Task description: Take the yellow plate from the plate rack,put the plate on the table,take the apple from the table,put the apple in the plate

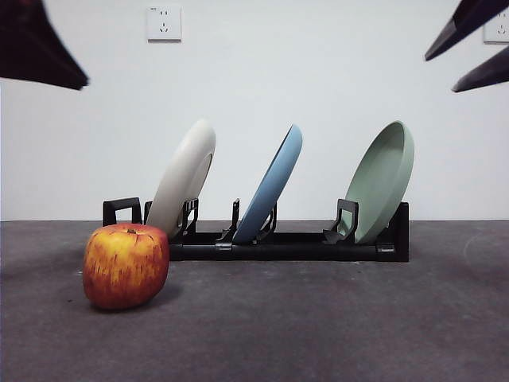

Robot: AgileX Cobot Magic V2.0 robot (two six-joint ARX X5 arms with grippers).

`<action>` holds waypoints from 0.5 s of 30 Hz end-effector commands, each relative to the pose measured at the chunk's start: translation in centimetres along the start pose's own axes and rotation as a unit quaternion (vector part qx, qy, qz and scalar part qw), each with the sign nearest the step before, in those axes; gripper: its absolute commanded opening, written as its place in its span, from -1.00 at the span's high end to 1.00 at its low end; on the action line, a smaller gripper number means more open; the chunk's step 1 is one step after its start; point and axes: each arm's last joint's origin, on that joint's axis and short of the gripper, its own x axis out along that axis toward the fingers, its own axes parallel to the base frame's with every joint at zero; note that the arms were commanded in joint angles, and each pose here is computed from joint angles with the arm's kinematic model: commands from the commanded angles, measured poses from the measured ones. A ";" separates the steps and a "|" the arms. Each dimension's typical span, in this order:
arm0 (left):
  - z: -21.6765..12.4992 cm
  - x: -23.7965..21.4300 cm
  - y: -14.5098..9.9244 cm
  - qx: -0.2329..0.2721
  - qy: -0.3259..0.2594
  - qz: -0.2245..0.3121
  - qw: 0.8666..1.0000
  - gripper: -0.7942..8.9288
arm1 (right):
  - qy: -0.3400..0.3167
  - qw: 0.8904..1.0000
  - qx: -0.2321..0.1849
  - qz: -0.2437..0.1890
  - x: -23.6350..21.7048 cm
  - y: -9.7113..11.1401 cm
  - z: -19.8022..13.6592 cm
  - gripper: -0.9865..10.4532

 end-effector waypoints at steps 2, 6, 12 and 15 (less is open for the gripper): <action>1.4 1.9 -0.6 0.005 0.018 -0.021 1.000 0.12 | -0.001 1.000 -0.008 0.002 0.0 0.1 0.1 0.31; 3.3 3.8 -1.4 0.011 0.034 -0.035 0.999 0.13 | -0.001 1.000 -0.008 0.002 0.0 0.1 0.1 0.32; 5.8 7.2 -2.1 0.019 0.049 -0.031 0.998 0.13 | 0.000 1.000 -0.008 0.002 0.0 0.1 0.1 0.32; 6.6 9.0 -2.1 0.022 0.053 -0.021 0.998 0.13 | 0.000 1.000 -0.008 0.002 0.0 0.1 0.1 0.32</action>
